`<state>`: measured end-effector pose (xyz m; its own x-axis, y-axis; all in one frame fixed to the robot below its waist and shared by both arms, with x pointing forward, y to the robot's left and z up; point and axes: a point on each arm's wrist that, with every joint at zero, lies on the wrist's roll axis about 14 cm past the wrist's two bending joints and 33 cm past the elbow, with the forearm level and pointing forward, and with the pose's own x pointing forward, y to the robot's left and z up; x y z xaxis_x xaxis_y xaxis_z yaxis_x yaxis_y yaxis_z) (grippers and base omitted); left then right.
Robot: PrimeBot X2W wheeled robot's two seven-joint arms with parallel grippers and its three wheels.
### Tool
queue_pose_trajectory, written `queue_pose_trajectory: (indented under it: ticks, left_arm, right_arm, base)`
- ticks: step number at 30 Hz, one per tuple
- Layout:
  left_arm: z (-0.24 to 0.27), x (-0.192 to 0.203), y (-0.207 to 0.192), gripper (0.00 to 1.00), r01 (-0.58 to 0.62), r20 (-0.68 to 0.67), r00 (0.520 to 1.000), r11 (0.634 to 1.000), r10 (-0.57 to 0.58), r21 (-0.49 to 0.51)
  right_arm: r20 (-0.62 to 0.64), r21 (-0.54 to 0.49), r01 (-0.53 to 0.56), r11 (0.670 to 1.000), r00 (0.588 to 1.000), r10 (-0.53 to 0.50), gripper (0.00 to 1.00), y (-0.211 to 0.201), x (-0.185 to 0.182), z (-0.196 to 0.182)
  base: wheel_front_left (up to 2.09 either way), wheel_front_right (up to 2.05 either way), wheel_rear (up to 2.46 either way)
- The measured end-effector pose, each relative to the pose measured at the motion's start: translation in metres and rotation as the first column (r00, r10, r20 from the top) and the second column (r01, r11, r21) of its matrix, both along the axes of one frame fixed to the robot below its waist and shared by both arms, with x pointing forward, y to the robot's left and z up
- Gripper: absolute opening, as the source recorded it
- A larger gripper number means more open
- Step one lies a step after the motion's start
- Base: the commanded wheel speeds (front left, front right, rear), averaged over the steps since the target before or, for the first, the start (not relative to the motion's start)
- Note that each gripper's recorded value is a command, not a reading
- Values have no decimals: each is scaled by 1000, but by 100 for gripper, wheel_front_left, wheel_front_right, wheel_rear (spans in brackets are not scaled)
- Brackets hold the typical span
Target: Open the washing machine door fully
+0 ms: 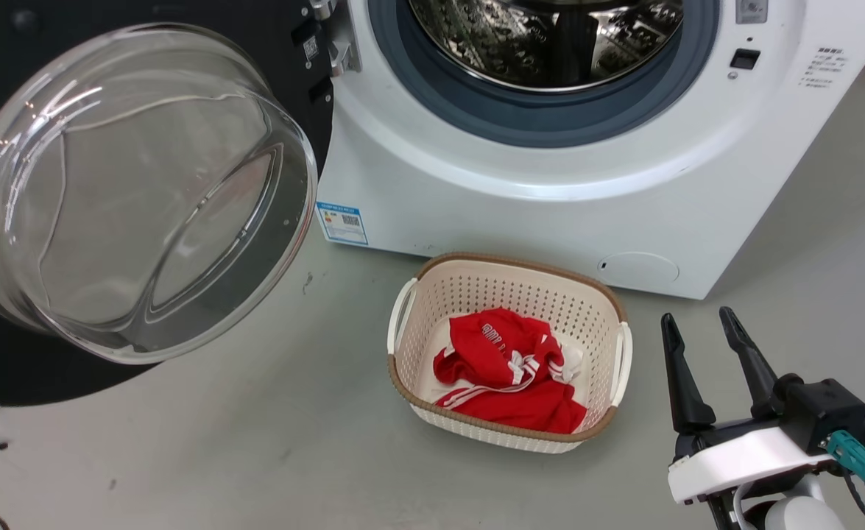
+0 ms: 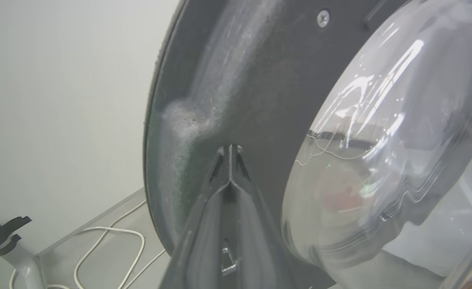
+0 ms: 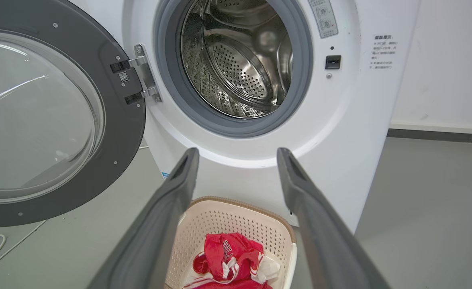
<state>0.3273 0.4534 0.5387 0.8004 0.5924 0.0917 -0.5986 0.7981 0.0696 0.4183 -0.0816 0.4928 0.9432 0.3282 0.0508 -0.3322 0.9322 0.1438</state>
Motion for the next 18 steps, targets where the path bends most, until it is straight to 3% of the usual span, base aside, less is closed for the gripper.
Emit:
queue_pose_trajectory:
  ticks: [8, 9, 11, 12, 18]
  left_arm:
    - [-6, -24, -40, 0, 55, 35, 998, 998, -55, -7]
    - [-7, -28, -46, 32, 62, 44, 997, 998, -62, -11]
    - [-8, -33, -63, 82, 82, 69, 994, 996, -80, -26]
    - [-9, -36, -71, 100, 93, 77, 993, 995, -90, -37]
    - [-14, -42, -111, 100, 151, 122, 983, 984, -139, -90]
  right_arm:
    - [17, 9, 22, 1000, 1000, -22, 100, -9, -20, 10]
    - [19, 9, 23, 1000, 1000, -23, 100, -10, -23, 11]
    - [26, 8, 27, 1000, 999, -27, 100, -11, -28, 14]
    - [31, 8, 29, 1000, 999, -29, 100, -12, -30, 16]
    - [47, 6, 36, 999, 998, -36, 100, -15, -38, 22]
  base:
    - [0, 0, 0]
    - [0, 0, 0]
    - [0, 0, 0]
    - [0, 0, 0]
    - [0, 0, 0]
